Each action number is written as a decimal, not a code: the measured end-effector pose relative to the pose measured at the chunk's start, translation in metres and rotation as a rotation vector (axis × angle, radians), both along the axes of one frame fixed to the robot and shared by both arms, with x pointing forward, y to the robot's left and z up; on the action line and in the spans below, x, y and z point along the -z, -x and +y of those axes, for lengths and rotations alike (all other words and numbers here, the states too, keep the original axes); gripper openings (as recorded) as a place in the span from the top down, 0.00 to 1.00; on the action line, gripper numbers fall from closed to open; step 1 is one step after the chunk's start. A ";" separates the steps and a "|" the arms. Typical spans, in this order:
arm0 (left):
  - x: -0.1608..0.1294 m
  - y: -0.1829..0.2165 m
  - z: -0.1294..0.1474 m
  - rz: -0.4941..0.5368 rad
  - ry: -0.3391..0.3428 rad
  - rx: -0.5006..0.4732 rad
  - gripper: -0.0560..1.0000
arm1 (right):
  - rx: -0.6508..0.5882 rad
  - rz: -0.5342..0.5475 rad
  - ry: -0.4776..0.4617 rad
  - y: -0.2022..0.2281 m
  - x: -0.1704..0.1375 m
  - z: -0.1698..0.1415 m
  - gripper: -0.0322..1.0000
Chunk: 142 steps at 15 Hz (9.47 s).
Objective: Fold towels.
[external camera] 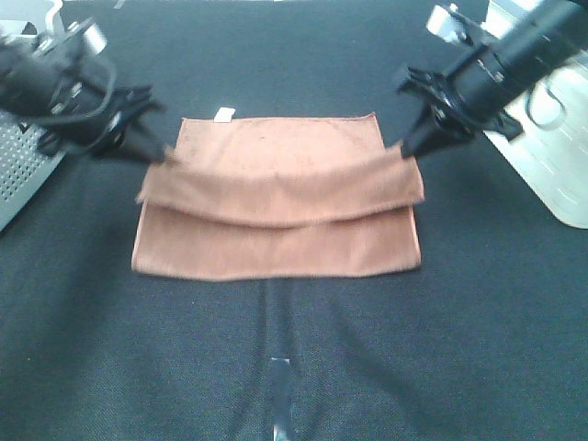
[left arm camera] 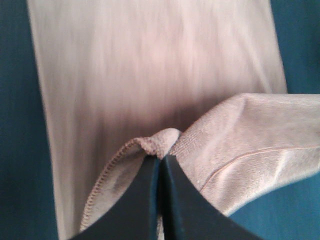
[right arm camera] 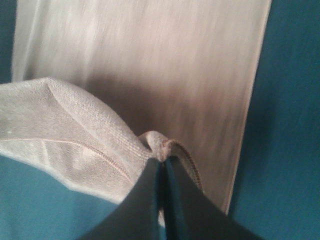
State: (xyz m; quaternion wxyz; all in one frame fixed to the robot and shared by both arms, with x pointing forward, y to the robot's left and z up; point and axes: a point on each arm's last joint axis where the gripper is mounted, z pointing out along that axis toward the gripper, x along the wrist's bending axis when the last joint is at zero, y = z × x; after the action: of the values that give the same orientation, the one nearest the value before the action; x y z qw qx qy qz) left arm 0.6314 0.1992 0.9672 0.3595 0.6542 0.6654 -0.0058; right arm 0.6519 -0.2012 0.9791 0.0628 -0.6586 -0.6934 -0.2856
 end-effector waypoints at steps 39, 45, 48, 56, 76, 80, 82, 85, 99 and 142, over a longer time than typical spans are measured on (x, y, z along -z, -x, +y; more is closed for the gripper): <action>0.057 -0.048 0.042 0.279 -0.028 -0.058 0.10 | -0.019 0.208 0.151 -0.053 0.044 -0.002 0.26; 0.057 -0.045 0.041 0.284 -0.019 -0.066 0.10 | 0.015 0.214 0.098 -0.018 0.072 -0.003 0.26; 0.066 -0.044 0.021 0.279 -0.034 -0.037 0.10 | 0.035 0.179 0.110 -0.017 0.081 -0.005 0.26; 0.091 -0.046 0.004 0.287 -0.042 -0.078 0.27 | 0.066 0.167 0.044 -0.024 0.102 0.000 0.38; 0.062 0.050 0.019 0.434 -0.153 0.062 0.95 | 0.041 0.300 0.053 0.077 0.093 -0.008 0.95; 0.050 0.027 0.017 0.351 -0.141 -0.005 0.95 | 0.028 0.158 0.039 0.038 0.066 -0.003 0.95; 0.044 0.013 0.016 0.310 -0.140 -0.016 0.95 | 0.035 0.128 0.038 0.025 0.061 -0.001 0.95; 0.035 -0.029 0.011 0.221 -0.121 -0.045 0.95 | 0.030 0.041 0.057 -0.018 0.044 0.003 0.95; 0.062 -0.102 0.001 0.115 -0.115 -0.061 0.23 | 0.059 0.069 0.083 -0.072 0.075 0.009 0.25; 0.028 -0.078 -0.171 0.236 0.163 -0.096 0.55 | -0.002 0.059 0.097 -0.058 0.022 0.007 0.15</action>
State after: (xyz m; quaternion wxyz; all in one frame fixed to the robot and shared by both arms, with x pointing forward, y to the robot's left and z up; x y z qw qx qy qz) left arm 0.7091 0.0278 0.9393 0.3305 0.5849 0.7310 -0.1195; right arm 0.7096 -0.1938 0.9574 0.0516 -0.6682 -0.7050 -0.2320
